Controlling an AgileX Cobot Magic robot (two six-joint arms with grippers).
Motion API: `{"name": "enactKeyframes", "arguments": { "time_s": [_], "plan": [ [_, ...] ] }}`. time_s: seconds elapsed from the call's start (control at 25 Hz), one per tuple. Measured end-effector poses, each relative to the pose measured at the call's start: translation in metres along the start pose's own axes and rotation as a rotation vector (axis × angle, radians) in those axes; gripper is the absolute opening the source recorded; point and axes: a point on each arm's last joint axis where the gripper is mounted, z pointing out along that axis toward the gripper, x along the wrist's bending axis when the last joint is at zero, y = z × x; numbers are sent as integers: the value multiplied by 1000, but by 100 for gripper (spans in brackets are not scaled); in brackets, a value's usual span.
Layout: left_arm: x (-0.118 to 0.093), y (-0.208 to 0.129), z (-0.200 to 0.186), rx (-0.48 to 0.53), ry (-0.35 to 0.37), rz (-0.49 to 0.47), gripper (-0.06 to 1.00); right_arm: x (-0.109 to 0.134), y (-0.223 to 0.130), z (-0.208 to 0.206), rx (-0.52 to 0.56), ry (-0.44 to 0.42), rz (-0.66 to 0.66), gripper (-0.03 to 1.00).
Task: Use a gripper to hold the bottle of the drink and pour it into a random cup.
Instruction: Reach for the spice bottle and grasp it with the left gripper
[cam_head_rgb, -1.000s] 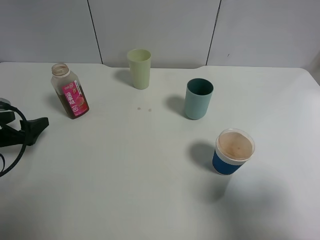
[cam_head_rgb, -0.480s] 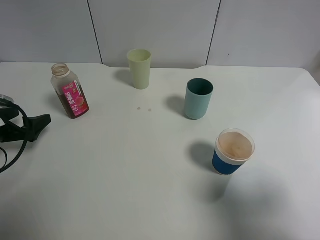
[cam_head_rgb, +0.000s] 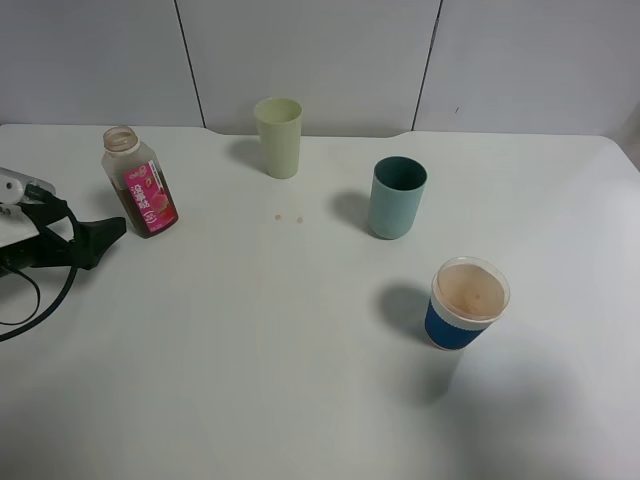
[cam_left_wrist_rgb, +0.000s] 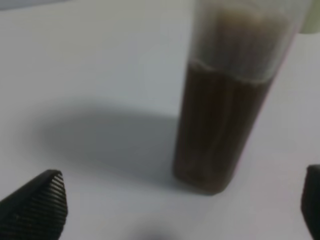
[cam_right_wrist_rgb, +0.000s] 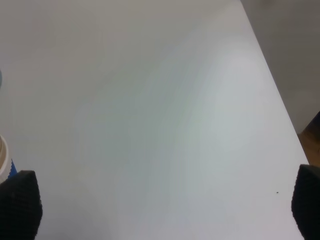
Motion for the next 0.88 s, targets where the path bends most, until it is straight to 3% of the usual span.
{"name": "enactKeyframes", "arguments": {
  "time_s": [0.88],
  "plan": [
    [-22,2,81,-38,-127,8,87,0,0,0,0,0,0,100]
  ]
}}
